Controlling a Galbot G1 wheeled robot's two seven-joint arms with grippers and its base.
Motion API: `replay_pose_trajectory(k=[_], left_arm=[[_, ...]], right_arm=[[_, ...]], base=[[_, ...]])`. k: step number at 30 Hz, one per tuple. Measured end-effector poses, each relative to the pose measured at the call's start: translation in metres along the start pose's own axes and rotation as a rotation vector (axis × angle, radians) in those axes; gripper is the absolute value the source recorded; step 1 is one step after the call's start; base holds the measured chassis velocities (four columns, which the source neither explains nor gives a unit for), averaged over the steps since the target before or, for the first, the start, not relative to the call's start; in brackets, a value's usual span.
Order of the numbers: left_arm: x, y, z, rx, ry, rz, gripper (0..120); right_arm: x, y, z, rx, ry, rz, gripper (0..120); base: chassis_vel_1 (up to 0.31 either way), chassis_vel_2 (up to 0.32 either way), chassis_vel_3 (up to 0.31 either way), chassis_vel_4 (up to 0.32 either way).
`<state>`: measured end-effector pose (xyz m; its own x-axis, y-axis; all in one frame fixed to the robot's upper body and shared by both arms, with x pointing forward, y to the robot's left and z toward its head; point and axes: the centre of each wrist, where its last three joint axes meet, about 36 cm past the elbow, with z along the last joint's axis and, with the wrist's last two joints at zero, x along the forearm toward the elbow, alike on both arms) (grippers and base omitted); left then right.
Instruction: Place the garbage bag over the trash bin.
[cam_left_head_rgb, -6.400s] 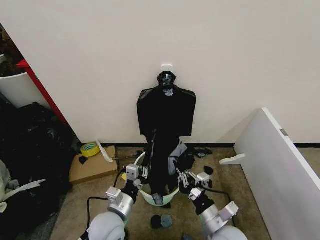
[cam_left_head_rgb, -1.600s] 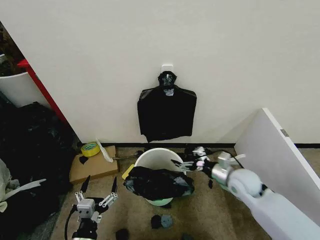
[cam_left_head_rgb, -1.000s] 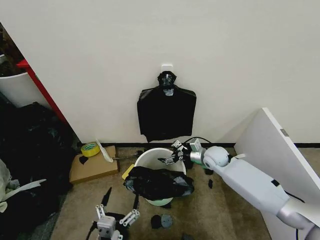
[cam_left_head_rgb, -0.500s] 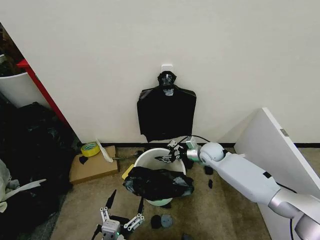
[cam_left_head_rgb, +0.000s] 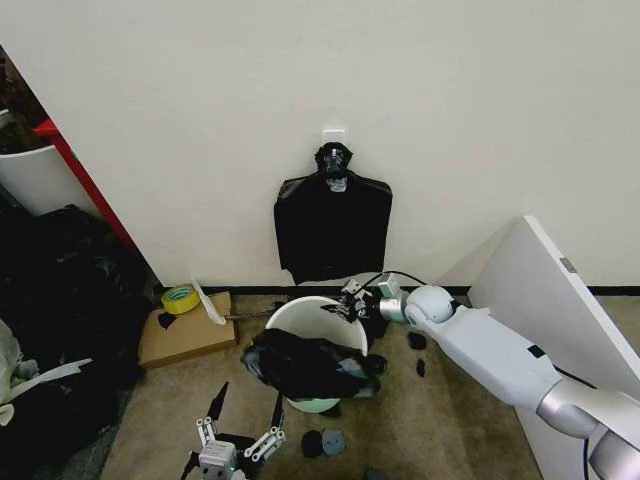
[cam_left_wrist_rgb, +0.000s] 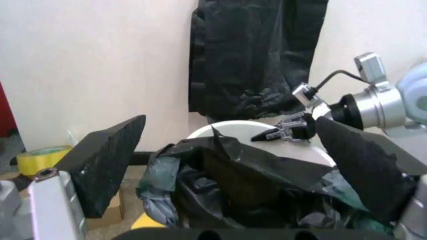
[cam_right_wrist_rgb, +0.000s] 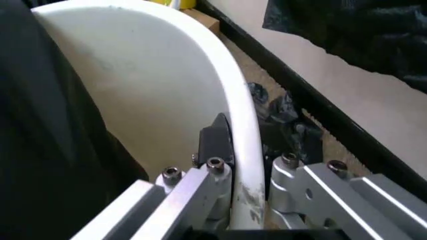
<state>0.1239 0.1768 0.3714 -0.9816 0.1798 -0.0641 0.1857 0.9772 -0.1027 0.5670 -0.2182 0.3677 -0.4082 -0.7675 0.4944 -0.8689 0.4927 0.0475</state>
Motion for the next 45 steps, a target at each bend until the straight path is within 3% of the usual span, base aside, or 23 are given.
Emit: replay_pose_trajectory(k=[6,12,21,32,35,45], left_arm=[[-0.005,-0.001,-0.002,0.021,-0.005,-0.002,100],[-0.012,0.002,-0.006,0.033,-0.011,0.002,100],[-0.027,0.013,-0.014,0.030,-0.023,0.008,100],[-0.037,0.026,-0.025,0.022,-0.041,0.014,100],[-0.037,0.037,-0.029,0.007,-0.039,0.003,100],[-0.038,0.048,-0.032,0.005,-0.043,-0.013,100]], right_arm=[[0.024,0.015,0.004,-0.063,-0.003,0.086,3],[0.049,0.033,0.002,-0.230,0.005,0.326,3],[0.083,0.088,0.018,-0.475,-0.032,0.511,2],[0.070,0.161,0.005,-0.681,-0.134,0.722,2],[0.060,0.181,0.008,-0.716,-0.154,0.771,2],[0.038,0.212,0.019,-0.701,-0.201,0.825,2]], base=[[0.000,0.000,0.000,0.000],[0.000,0.000,0.000,0.000],[0.000,0.000,0.000,0.000],[0.000,0.000,0.000,0.000],[0.000,0.000,0.000,0.000],[0.000,0.000,0.000,0.000]])
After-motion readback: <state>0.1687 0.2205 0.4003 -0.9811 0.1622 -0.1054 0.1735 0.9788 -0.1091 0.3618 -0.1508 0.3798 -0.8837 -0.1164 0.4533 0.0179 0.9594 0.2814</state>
